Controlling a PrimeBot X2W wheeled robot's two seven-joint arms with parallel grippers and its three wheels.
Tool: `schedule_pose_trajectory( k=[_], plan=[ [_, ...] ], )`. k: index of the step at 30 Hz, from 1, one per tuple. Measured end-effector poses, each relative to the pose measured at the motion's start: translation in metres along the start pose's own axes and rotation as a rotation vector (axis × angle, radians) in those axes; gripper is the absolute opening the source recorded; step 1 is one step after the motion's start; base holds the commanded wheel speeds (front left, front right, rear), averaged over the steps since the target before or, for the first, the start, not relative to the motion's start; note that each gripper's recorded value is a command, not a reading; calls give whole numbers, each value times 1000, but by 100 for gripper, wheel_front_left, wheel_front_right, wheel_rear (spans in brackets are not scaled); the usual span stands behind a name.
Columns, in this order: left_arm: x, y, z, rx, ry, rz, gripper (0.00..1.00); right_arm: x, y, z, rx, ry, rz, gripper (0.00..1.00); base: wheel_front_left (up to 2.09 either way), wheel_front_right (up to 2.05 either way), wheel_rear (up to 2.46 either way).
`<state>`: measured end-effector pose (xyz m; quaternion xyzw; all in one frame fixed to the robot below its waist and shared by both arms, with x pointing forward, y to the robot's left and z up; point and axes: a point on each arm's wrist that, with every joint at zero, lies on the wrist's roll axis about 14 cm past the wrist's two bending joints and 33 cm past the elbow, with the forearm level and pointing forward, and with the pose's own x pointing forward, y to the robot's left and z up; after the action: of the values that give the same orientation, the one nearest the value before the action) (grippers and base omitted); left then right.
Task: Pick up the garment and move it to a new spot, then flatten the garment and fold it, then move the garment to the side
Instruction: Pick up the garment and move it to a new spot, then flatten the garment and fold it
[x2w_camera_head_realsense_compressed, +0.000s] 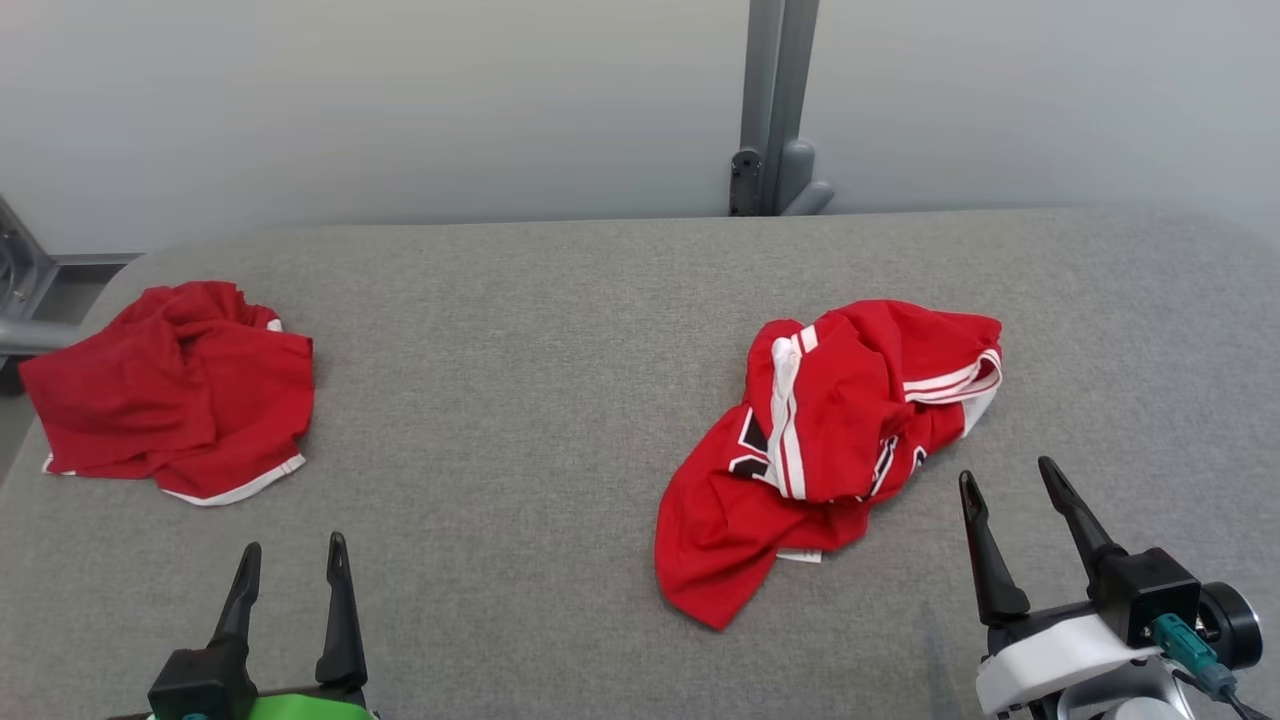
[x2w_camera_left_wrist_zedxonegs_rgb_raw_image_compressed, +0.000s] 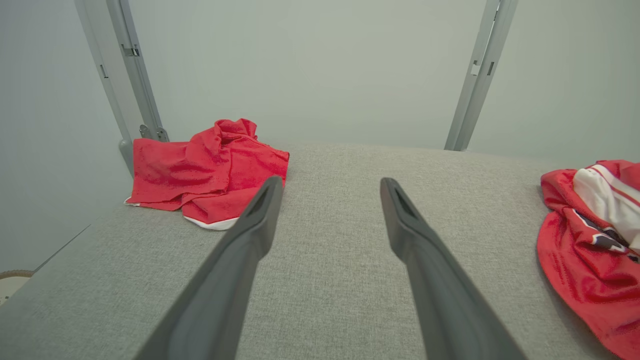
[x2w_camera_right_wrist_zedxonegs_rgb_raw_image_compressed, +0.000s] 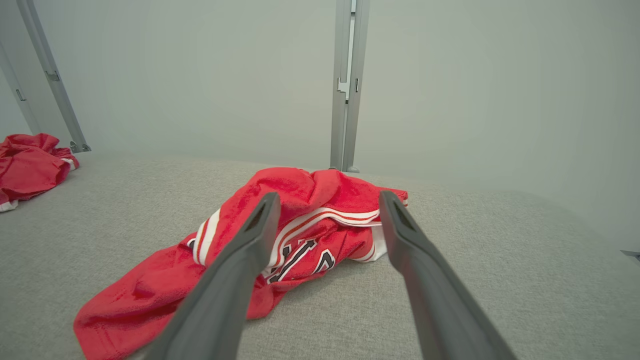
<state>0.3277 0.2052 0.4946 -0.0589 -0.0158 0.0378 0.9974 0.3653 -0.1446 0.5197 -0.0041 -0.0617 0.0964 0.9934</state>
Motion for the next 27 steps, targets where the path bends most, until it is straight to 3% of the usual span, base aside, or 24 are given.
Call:
schedule_pose_trajectory(
  k=[8, 27],
  plan=[
    [-14, 17, 5, -14, -31, 24, 100, -4, 6, -3, 20, 11, 6, 100, 0, 0, 0],
    [-4, 7, -2, -7, -16, -30, 100, -15, -8, -8, 39, 27, -49, 100, 0, 0, 0]
  ],
)
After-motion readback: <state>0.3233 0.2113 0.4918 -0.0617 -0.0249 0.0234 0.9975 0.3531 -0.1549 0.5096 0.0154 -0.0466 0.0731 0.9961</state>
